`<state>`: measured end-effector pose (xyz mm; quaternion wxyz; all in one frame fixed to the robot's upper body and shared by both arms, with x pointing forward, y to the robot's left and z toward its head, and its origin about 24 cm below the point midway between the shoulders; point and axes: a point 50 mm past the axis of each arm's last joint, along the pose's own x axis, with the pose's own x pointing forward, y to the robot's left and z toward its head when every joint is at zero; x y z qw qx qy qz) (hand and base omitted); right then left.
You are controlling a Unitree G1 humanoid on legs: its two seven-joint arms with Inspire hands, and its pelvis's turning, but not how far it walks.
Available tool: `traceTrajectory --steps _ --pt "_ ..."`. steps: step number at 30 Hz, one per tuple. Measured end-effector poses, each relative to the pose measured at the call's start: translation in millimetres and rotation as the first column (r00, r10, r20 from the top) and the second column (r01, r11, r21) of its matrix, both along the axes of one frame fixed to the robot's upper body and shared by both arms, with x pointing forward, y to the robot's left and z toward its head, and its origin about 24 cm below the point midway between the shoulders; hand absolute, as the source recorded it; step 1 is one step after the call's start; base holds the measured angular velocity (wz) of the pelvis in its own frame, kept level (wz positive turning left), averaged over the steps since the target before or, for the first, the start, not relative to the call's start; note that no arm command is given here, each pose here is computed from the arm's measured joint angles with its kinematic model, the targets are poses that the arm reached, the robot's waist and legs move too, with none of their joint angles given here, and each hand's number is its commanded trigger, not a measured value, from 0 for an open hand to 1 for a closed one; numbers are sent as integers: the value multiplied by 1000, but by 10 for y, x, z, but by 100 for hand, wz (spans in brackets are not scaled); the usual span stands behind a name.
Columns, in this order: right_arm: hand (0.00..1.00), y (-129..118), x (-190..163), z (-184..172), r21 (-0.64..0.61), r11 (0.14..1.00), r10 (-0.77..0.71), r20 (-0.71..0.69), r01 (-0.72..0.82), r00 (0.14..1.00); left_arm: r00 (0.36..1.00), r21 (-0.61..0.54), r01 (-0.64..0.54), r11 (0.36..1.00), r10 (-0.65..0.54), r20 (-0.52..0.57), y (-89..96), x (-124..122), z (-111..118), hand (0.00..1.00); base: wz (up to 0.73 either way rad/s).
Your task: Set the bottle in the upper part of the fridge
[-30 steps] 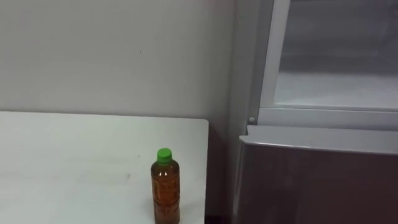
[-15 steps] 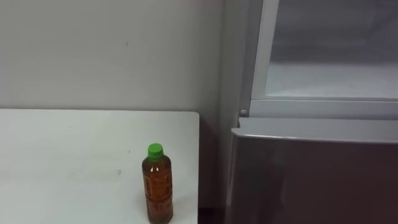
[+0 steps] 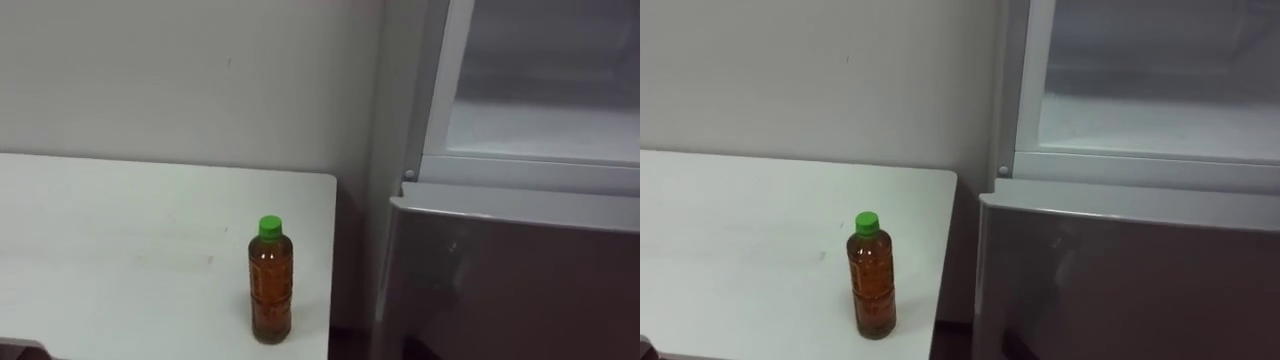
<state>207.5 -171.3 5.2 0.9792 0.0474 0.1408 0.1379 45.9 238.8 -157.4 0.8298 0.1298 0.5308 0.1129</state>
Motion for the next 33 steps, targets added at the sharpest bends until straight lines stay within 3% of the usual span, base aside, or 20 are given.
traceTrajectory --steps 25,28,30,33 --pt "0 142 162 178 -15 1000 15 83 -13 996 1000 12 -1 1000 1 -30 62 -19 -10 0 0" --pt "0 284 380 484 27 999 27 223 -33 974 999 19 17 1000 -17 -39 68 -7 -14 0 1" --pt "0 476 562 993 110 990 31 454 -90 891 998 27 40 999 -38 -44 69 -1 -12 0 16" --pt "0 612 592 1380 198 966 5 630 -167 776 997 35 55 998 -53 -47 73 8 -11 0 38"
